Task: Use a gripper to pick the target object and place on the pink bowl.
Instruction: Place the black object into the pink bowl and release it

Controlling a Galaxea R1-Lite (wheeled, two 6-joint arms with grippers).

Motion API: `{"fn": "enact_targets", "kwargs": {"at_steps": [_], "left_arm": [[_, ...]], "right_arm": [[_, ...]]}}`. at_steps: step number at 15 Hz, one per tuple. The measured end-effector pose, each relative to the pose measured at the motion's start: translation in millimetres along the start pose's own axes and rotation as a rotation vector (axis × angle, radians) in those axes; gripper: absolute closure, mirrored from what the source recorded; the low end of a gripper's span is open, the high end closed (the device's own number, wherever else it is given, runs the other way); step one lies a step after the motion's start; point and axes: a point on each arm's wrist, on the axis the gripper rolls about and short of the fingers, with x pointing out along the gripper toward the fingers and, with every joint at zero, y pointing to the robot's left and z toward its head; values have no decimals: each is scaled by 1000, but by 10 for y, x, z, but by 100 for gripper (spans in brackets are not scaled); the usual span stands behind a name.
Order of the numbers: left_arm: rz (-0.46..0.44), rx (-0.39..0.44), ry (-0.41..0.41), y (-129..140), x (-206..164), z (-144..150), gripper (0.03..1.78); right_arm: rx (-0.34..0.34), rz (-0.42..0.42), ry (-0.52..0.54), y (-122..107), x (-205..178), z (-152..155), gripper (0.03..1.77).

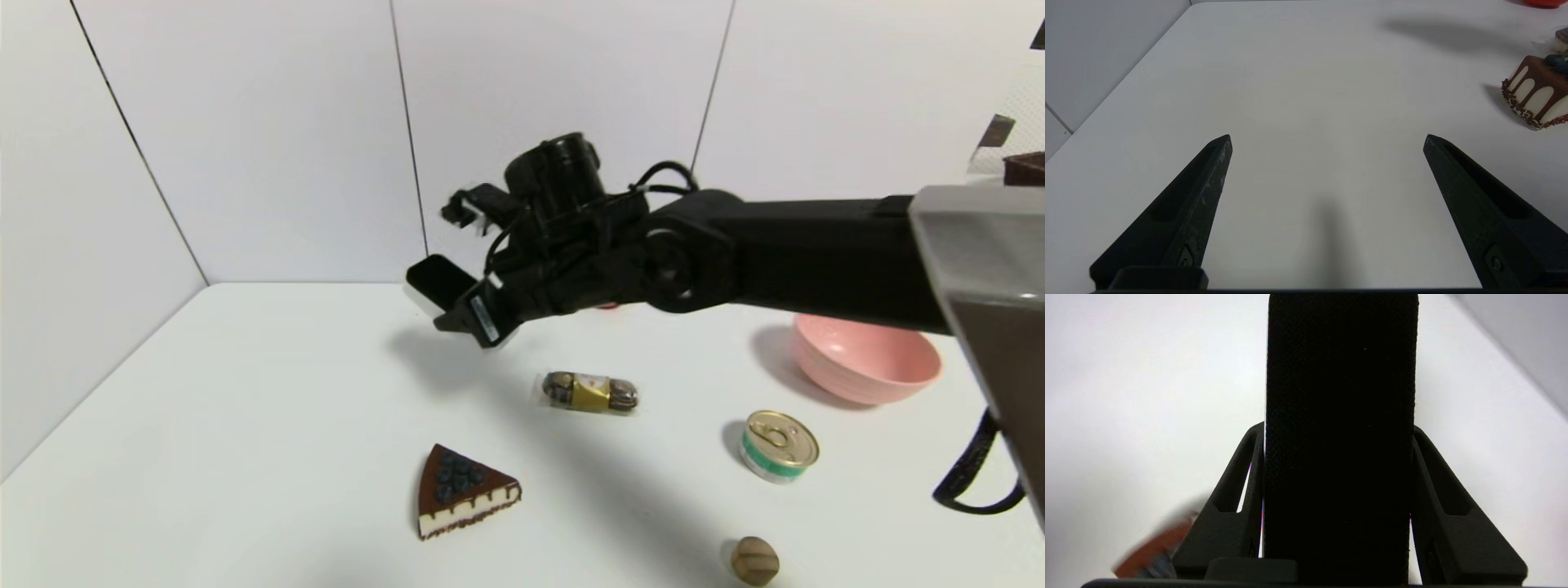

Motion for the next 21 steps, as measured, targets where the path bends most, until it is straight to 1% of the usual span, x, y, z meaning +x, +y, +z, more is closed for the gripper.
{"fn": "enact_targets", "kwargs": {"at_steps": [3, 5, 7, 8, 10, 14, 16, 19, 21], "left_arm": [[-1, 0, 0, 0, 0, 0, 12], [0, 0, 0, 0, 0, 0, 12], [0, 0, 0, 0, 0, 0, 12], [0, 0, 0, 0, 0, 0, 12], [0, 0, 0, 0, 0, 0, 12], [0, 0, 0, 0, 0, 0, 12], [0, 0, 0, 0, 0, 0, 12], [0, 0, 0, 0, 0, 0, 12], [0, 0, 0, 0, 0, 0, 12]], "right_arm": [[66, -125, 6, -524, -538, -15, 83], [124, -226, 24, -867, -941, -162, 83], [191, -322, 63, -1119, -1328, -399, 83], [224, -361, 84, -1195, -1497, -522, 83], [289, -424, 131, -1268, -1793, -785, 83], [395, -524, 197, -1287, -2209, -1225, 83], [427, -573, 195, -1351, -2315, -1359, 83], [477, -641, 201, -1525, -2403, -1558, 83], [501, -663, 209, -1632, -2396, -1663, 83]]}}
